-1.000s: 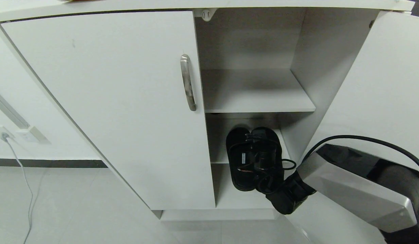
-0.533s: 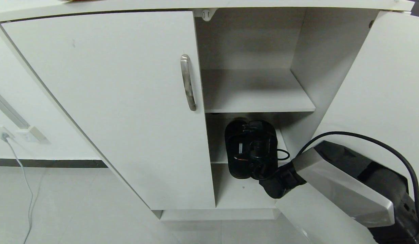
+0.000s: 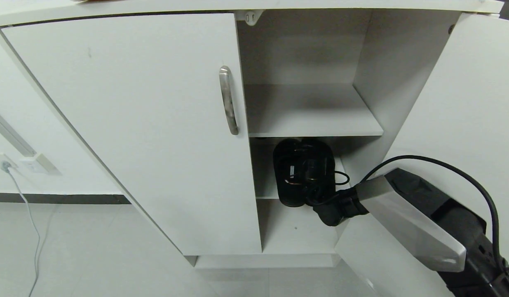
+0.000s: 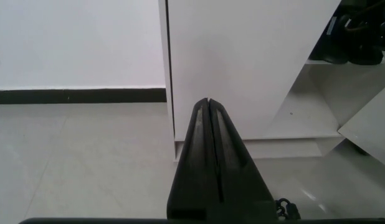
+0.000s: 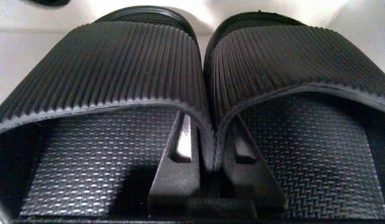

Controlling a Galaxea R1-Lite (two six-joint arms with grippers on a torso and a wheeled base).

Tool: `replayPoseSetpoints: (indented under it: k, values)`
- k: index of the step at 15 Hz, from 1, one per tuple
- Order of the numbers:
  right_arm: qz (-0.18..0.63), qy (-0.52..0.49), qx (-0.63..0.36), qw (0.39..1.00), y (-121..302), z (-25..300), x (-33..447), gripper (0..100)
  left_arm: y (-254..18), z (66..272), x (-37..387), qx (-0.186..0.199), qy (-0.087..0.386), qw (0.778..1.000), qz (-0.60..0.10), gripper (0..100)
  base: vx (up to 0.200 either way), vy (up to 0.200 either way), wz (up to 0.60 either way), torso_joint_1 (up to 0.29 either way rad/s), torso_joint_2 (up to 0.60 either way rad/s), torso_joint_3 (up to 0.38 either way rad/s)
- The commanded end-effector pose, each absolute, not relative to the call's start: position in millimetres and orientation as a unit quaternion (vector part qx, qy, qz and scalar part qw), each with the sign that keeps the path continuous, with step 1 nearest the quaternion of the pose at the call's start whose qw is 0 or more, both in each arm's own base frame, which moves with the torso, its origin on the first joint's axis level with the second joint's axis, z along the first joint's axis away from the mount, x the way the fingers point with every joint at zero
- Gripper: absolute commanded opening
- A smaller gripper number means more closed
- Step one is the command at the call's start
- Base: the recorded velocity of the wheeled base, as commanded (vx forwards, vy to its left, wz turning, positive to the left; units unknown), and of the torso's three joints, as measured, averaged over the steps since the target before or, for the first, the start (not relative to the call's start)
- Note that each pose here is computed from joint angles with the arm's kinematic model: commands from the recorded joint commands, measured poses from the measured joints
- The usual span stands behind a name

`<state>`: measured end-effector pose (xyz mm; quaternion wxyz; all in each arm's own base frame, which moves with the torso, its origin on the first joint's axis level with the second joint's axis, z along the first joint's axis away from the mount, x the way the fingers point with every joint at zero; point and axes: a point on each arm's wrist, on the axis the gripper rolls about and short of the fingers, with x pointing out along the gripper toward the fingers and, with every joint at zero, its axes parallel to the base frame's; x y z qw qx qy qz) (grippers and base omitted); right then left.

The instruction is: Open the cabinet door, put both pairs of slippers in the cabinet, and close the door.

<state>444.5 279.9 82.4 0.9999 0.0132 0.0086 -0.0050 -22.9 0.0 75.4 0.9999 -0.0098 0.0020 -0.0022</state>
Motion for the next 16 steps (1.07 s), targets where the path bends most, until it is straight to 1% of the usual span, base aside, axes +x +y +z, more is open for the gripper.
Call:
replayPoseSetpoints:
  k: [1,9,10,16]
  values:
    - [-0.005,0.005,0.015,1.0,277.4,83.0,450.6,0,0.0,75.3,-22.8,-0.01,0.003,1.0,-0.002,0,0.0,0.0,0.0,0.0,0.0,0.0]
    - [0.0,0.006,0.012,1.0,278.1,82.3,455.8,0,-0.1,75.3,-22.8,-0.011,0.003,1.0,-0.002,0,0.0,0.0,0.0,0.0,0.0,0.0]
    - [0.001,0.007,0.012,1.0,278.9,81.5,455.5,100,0.0,75.5,-22.8,-0.011,0.002,1.0,-0.002,0,0.0,0.0,0.0,0.0,0.0,0.0]
    - [-0.002,0.013,0.008,1.0,278.3,78.0,454.7,100,0.0,75.5,-22.8,-0.011,0.002,1.0,-0.002,0,0.0,0.0,0.0,0.0,0.0,0.0]
